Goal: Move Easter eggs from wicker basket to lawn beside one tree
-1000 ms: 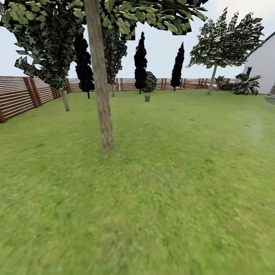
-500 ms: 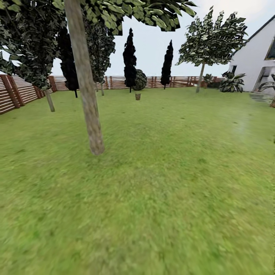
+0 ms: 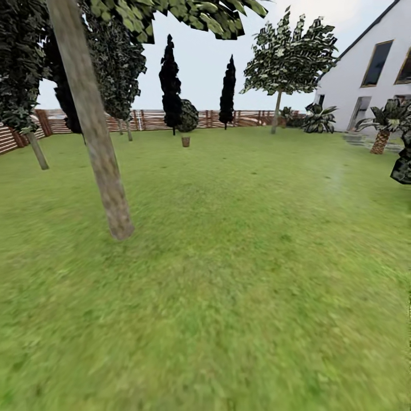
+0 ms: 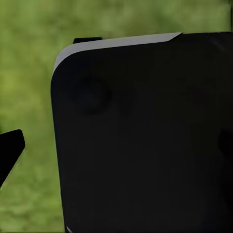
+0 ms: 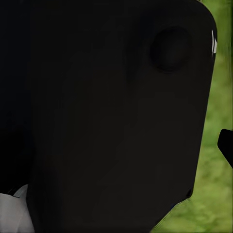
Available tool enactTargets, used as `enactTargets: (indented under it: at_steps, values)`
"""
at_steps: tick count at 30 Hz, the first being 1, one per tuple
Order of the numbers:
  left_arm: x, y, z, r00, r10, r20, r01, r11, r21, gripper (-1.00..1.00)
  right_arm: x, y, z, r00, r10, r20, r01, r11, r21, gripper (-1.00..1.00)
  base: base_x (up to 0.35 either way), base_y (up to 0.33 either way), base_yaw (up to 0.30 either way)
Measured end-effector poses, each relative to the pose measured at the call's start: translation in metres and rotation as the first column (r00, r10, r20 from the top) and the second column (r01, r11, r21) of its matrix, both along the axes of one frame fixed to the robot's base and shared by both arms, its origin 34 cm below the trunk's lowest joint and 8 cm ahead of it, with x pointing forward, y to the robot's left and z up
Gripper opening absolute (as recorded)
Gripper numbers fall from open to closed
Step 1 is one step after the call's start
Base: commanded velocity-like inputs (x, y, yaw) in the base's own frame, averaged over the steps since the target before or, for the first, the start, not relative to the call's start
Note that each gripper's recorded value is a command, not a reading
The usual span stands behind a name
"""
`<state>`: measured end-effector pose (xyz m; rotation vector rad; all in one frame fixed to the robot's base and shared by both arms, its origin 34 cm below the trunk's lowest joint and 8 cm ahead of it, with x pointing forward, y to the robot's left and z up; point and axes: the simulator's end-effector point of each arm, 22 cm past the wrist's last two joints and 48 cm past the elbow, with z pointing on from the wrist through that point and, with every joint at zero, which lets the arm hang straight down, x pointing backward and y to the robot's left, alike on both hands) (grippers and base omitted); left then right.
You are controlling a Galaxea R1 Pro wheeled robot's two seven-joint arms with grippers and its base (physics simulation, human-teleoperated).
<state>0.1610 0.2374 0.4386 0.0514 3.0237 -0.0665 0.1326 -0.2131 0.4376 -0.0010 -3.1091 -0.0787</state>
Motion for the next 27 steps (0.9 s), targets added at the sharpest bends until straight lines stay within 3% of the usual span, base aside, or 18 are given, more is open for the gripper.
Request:
enactTargets:
  at_steps: [17,27]
  values:
    - [-0.0072,0.0001,-0.0003,1.000,0.000,-0.019,0.000,1.000,0.000,1.00,-0.0065,-0.0007,0.0001,1.000,-0.002,-0.017,0.002,1.000,0.001,1.00,0.339,0.000,-0.203]
    - [-0.0093,0.0001,-0.0004,1.000,0.000,-0.024,0.000,1.000,0.000,1.00,-0.0087,-0.0026,0.0001,1.000,-0.003,-0.023,0.003,1.000,-0.002,1.00,0.339,0.000,-0.068]
